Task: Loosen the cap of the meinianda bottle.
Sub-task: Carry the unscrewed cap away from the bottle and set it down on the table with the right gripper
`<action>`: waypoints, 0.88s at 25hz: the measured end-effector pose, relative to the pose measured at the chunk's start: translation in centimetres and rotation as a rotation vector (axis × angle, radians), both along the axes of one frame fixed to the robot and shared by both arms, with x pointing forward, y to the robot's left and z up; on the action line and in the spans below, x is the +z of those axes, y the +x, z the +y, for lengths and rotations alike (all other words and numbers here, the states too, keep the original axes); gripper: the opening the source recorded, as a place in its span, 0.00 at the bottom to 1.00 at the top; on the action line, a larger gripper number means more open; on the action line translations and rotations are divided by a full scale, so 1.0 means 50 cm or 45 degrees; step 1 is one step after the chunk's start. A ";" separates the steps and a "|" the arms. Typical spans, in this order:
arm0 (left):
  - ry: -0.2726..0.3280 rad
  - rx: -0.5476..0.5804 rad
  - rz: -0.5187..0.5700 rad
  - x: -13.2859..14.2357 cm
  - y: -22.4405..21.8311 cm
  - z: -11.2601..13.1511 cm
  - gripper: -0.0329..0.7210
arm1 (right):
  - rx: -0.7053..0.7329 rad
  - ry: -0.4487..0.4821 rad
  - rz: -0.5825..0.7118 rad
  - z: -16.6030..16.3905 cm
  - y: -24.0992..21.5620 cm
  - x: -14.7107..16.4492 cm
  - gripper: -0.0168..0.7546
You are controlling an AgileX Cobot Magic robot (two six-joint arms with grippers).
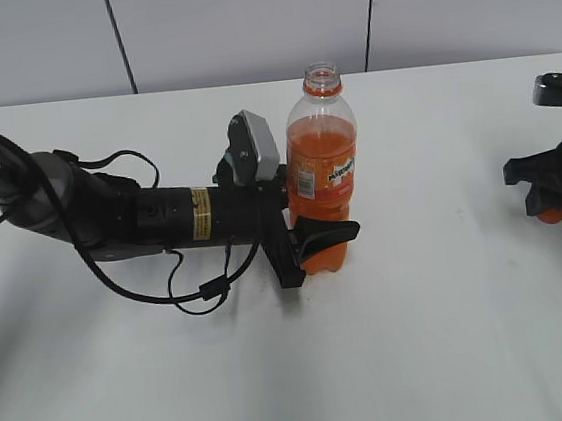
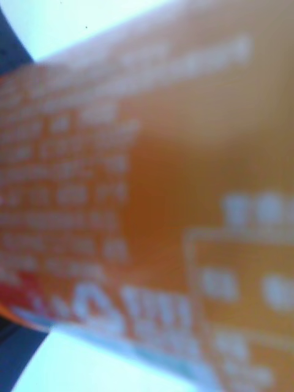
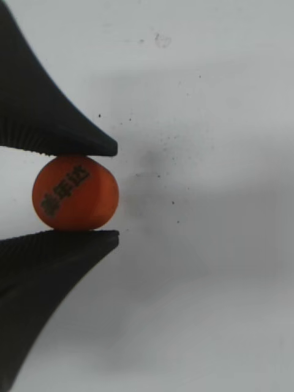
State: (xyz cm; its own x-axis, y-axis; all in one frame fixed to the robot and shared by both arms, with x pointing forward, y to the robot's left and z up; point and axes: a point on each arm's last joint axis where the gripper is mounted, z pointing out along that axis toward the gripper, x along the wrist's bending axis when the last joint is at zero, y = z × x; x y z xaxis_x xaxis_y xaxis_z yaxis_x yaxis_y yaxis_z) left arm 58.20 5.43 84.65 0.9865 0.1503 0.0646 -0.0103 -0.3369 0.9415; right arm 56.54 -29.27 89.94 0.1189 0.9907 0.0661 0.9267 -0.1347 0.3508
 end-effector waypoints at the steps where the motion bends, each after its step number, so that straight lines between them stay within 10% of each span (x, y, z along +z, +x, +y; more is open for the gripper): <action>1: 0.000 0.000 0.000 0.000 0.000 0.000 0.57 | 0.000 0.000 -0.001 0.000 0.001 -0.003 0.38; 17: 0.000 0.000 0.000 0.000 0.000 0.000 0.57 | -0.002 0.000 0.045 0.000 0.002 -0.030 0.39; 22: 0.000 0.000 0.000 0.000 0.000 0.000 0.57 | -0.006 0.003 0.076 0.000 -0.002 -0.032 0.62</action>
